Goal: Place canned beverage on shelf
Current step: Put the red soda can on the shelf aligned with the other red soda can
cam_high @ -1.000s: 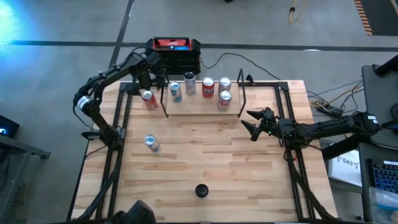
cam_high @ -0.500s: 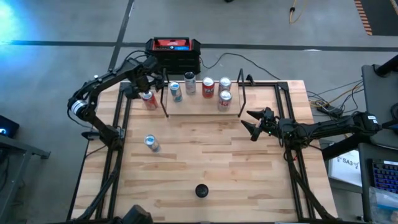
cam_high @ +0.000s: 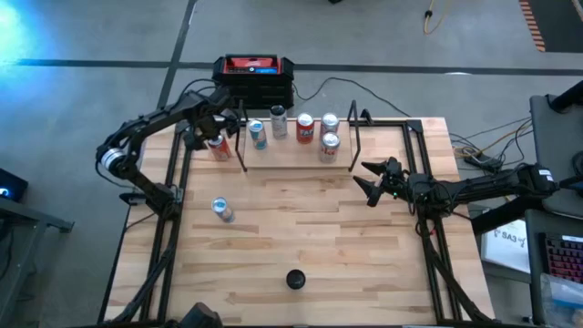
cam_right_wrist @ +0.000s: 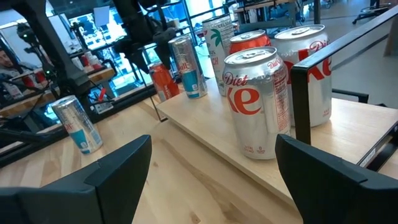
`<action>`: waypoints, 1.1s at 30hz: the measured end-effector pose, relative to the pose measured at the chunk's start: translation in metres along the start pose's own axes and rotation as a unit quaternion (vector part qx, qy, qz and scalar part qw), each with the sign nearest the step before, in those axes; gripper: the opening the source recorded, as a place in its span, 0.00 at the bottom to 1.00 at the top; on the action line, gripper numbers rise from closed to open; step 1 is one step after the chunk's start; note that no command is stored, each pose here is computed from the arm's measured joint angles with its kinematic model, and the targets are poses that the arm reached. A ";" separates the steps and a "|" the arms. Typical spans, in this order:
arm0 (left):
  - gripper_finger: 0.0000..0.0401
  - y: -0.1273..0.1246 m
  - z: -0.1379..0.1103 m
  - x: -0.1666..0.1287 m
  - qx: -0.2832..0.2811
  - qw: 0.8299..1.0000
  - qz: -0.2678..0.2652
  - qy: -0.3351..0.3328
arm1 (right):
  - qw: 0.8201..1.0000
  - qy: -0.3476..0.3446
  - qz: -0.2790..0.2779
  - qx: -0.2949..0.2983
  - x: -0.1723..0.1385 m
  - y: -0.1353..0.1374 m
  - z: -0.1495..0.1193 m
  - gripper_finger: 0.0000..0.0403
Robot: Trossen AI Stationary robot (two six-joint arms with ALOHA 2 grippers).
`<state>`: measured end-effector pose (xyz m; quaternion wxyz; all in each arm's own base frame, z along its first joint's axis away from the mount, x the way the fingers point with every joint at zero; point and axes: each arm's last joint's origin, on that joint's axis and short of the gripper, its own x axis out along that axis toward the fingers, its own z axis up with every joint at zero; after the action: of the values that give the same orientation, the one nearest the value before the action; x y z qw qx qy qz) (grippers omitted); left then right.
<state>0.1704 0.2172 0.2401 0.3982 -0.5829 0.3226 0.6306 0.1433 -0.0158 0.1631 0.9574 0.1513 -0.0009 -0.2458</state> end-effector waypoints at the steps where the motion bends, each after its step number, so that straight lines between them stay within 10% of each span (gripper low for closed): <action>1: 0.96 0.000 0.000 0.001 0.000 1.000 -0.004 0.001 | 1.000 0.000 0.000 0.000 0.000 0.000 0.000 0.81; 16: 0.65 0.006 -0.002 0.001 0.004 1.000 -0.012 -0.010 | 1.000 0.008 -0.003 -0.004 0.000 -0.001 -0.002 0.81; 33: 0.66 0.032 -0.012 -0.023 0.015 1.000 -0.008 -0.014 | 1.000 0.008 -0.003 -0.004 0.000 -0.001 -0.002 0.81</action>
<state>0.1477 0.1888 0.2596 0.4163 -0.5705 0.3224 0.6304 0.1431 -0.0158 0.1614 0.9574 0.1492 0.0079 -0.2471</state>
